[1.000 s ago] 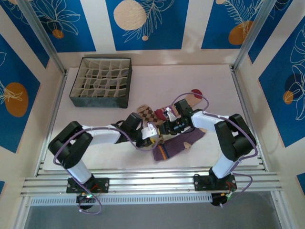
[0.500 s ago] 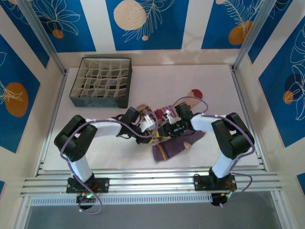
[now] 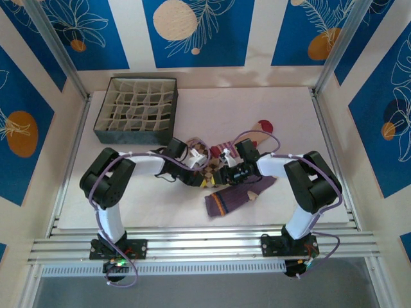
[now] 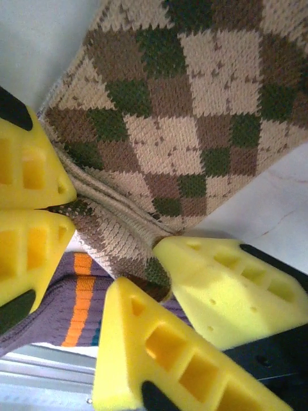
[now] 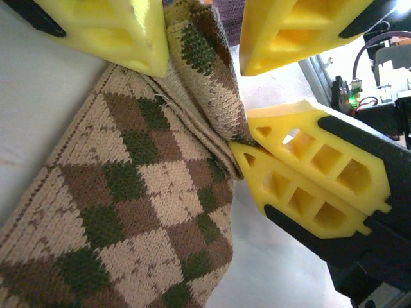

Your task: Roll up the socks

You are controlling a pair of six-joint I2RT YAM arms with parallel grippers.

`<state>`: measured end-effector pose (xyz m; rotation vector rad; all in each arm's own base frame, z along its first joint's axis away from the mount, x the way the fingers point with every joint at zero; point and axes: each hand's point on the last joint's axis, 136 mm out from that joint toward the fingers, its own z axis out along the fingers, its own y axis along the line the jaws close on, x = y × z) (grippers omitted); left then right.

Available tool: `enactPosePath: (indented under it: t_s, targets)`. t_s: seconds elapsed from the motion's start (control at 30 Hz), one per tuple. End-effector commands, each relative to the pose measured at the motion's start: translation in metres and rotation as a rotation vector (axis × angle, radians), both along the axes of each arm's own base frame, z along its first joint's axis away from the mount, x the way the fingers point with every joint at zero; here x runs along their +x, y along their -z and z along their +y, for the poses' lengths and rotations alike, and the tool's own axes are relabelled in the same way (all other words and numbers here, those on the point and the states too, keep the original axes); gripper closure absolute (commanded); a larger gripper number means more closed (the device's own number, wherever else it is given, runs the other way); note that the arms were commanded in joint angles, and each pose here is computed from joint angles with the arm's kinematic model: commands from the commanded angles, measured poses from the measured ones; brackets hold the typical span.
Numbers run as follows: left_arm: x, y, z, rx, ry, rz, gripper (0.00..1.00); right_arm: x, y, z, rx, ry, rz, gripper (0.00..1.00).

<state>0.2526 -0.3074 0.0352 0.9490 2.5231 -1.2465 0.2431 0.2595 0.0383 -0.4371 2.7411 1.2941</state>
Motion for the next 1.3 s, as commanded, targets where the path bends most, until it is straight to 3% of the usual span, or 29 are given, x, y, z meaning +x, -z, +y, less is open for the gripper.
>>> enactPosePath:
  t_s: [0.0, 0.13, 0.23, 0.3, 0.33, 0.5, 0.73, 1.03, 1.17, 1.27]
  targets:
    - [0.005, 0.014, 0.009, 0.055, -0.062, 0.085, 1.00, -0.004, 0.006, 0.003, -0.045, -0.032, 0.009, 0.65]
    - [0.006, 0.017, 0.009, 0.046, -0.077, 0.101, 1.00, -0.003, 0.004, 0.008, -0.071, -0.057, -0.009, 0.67]
    - [0.007, 0.015, 0.009, 0.040, -0.073, 0.082, 1.00, -0.003, 0.007, 0.006, -0.112, -0.051, 0.005, 0.84]
    - [0.010, 0.011, 0.009, 0.022, -0.071, 0.034, 1.00, -0.003, 0.012, 0.000, -0.170, -0.040, 0.049, 0.90]
    - [0.013, 0.007, 0.009, 0.010, -0.080, -0.003, 0.93, -0.004, 0.015, -0.004, -0.211, -0.035, 0.087, 0.91]
    - [0.015, -0.016, 0.007, -0.066, -0.035, -0.161, 0.82, -0.009, 0.026, -0.025, -0.362, -0.026, 0.204, 1.00]
    - [0.000, -0.056, 0.008, -0.180, 0.123, -0.529, 0.79, -0.004, 0.019, -0.021, -0.328, -0.022, 0.295, 1.00]
    - [-0.025, -0.057, 0.004, -0.072, 0.363, -1.129, 0.68, -0.005, 0.014, -0.017, -0.309, -0.063, 0.384, 1.00]
    - [-0.026, -0.047, -0.002, 0.038, 0.436, -1.270, 0.70, -0.007, 0.015, -0.018, -0.294, -0.071, 0.420, 1.00]
    - [-0.024, -0.045, -0.008, 0.072, 0.451, -1.303, 0.72, -0.009, 0.015, -0.017, -0.290, -0.078, 0.435, 1.00]
